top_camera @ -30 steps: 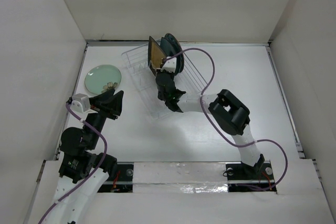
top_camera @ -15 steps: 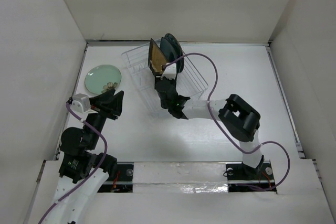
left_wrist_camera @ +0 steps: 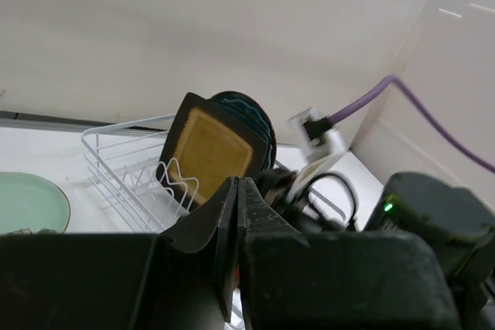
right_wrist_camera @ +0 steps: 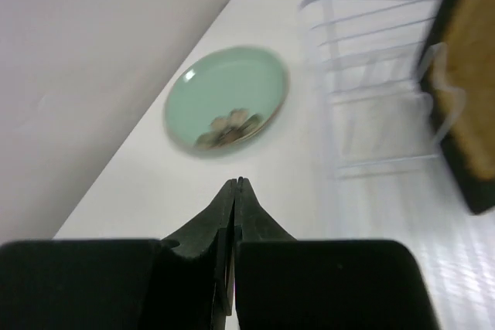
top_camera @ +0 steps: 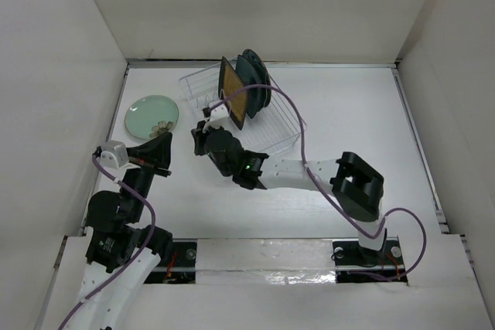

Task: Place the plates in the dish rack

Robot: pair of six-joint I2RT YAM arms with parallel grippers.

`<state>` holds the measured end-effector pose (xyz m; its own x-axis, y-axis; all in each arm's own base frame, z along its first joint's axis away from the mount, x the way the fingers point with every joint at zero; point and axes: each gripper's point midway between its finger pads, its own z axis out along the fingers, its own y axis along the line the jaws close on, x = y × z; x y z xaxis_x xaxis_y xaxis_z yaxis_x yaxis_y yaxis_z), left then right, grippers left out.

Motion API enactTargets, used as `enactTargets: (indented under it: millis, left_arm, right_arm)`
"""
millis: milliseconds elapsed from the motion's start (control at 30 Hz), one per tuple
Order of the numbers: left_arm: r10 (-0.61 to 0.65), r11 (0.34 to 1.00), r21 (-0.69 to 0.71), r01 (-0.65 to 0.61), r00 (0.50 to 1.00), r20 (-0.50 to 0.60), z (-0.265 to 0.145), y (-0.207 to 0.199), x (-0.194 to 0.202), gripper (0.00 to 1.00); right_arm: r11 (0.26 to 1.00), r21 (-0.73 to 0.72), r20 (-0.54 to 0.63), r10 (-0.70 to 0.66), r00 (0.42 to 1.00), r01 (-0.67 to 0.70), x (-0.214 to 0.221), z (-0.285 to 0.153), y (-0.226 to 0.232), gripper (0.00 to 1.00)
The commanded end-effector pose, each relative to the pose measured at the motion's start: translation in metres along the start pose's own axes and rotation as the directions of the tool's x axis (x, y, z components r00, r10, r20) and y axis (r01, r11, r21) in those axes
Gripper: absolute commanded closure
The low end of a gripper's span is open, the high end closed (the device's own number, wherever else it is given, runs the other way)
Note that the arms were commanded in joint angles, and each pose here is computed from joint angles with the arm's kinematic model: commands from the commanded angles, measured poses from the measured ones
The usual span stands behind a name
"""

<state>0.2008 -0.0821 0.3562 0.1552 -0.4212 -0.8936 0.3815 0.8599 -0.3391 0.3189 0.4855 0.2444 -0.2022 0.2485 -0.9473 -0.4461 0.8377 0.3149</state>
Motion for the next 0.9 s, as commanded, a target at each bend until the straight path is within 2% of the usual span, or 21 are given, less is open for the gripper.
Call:
enactTargets:
  millis: [0, 67, 100, 167, 200, 233, 267, 300, 333, 367, 467, 533, 567, 600, 633, 700, 767, 800, 867]
  left_arm:
    - [-0.006, 0.999, -0.035, 0.009, 0.997, 0.080, -0.004, 0.004, -0.021, 1.00]
    - [-0.005, 0.999, -0.043, 0.009, 0.995, 0.103, -0.007, 0.005, -0.027, 1.00]
    - [-0.009, 0.999, -0.049, 0.016, 0.992, 0.125, -0.011, 0.006, -0.032, 1.00]
    - [-0.010, 0.998, -0.064, 0.020, 0.990, 0.144, -0.013, 0.009, -0.036, 1.00]
    - [-0.011, 0.996, -0.080, 0.024, 0.987, 0.157, -0.014, 0.012, -0.039, 1.00]
    - [-0.011, 0.996, -0.082, 0.025, 0.987, 0.161, -0.014, 0.012, -0.040, 1.00]
    - [-0.010, 0.996, -0.081, 0.024, 0.986, 0.165, -0.015, 0.012, -0.041, 1.00]
    - [-0.011, 0.997, -0.077, 0.025, 0.985, 0.171, -0.015, 0.011, -0.043, 1.00]
    - [-0.012, 0.997, -0.077, 0.026, 0.984, 0.179, -0.015, 0.011, -0.044, 0.99]
    - [-0.010, 0.996, -0.083, 0.026, 0.984, 0.181, -0.015, 0.012, -0.045, 0.97]
    - [-0.009, 0.996, -0.088, 0.025, 0.985, 0.173, -0.015, 0.013, -0.042, 0.94]
    - [-0.009, 0.995, -0.099, 0.027, 0.984, 0.178, -0.016, 0.016, -0.042, 0.93]
    - [-0.018, 0.993, -0.114, 0.039, 0.983, 0.180, -0.016, 0.018, -0.041, 0.91]
    - [-0.025, 0.988, -0.148, 0.052, 0.983, 0.179, -0.014, 0.025, -0.039, 0.89]
    - [-0.033, 0.984, -0.167, 0.062, 0.985, 0.171, -0.013, 0.028, -0.038, 0.88]
    - [-0.050, 0.978, -0.196, 0.076, 0.989, 0.138, -0.004, 0.031, -0.032, 0.85]
    - [-0.054, 0.973, -0.215, 0.082, 0.990, 0.132, 0.003, 0.031, -0.040, 0.82]
    - [-0.063, 0.968, -0.234, 0.088, 0.992, 0.111, 0.012, 0.032, -0.036, 0.80]
    - [-0.070, 0.967, -0.237, 0.097, 0.991, 0.118, 0.021, 0.028, -0.048, 0.71]
  right_arm:
    - [0.984, -0.166, -0.129, 0.038, 0.991, -0.059, 0.023, 0.003, 0.049, 1.00]
    - [0.983, -0.172, -0.193, 0.033, 0.981, -0.067, 0.049, 0.012, 0.056, 0.98]
    - [0.978, -0.188, -0.188, 0.055, 0.981, -0.090, 0.037, 0.019, 0.070, 0.88]
    - [0.985, -0.136, -0.271, 0.070, 0.960, -0.110, 0.070, 0.032, 0.065, 0.77]
    - [0.983, -0.130, -0.290, 0.088, 0.953, -0.131, 0.077, 0.037, 0.070, 0.67]
    - [0.974, -0.119, -0.279, 0.152, 0.948, -0.191, 0.066, 0.047, 0.077, 0.62]
    - [0.971, -0.111, -0.284, 0.173, 0.943, -0.211, 0.070, 0.051, 0.079, 0.59]
    - [0.973, -0.093, -0.308, 0.175, 0.935, -0.212, 0.092, 0.061, 0.074, 0.56]
    - [0.961, -0.110, -0.315, 0.210, 0.926, -0.255, 0.086, 0.065, 0.086, 0.54]
    - [0.961, -0.076, -0.355, 0.224, 0.908, -0.267, 0.109, 0.073, 0.077, 0.51]
    - [0.942, -0.090, -0.371, 0.270, 0.889, -0.324, 0.113, 0.083, 0.085, 0.46]
    - [0.941, -0.092, -0.423, 0.258, 0.869, -0.324, 0.130, 0.085, 0.082, 0.44]
    - [0.940, -0.116, -0.416, 0.248, 0.875, -0.321, 0.123, 0.085, 0.086, 0.44]
    - [0.947, -0.117, -0.430, 0.222, 0.875, -0.298, 0.136, 0.080, 0.078, 0.45]
    - [0.917, -0.208, -0.359, 0.254, 0.898, -0.342, 0.096, 0.072, 0.102, 0.45]
    - [0.915, -0.251, -0.346, 0.219, 0.912, -0.315, 0.099, 0.055, 0.101, 0.45]
    - [0.908, -0.305, -0.291, 0.199, 0.936, -0.288, 0.064, 0.039, 0.114, 0.48]
    - [0.918, -0.296, -0.294, 0.175, 0.940, -0.263, 0.068, 0.034, 0.106, 0.50]
    - [0.914, -0.333, -0.276, 0.140, 0.951, -0.231, 0.057, 0.019, 0.108, 0.55]
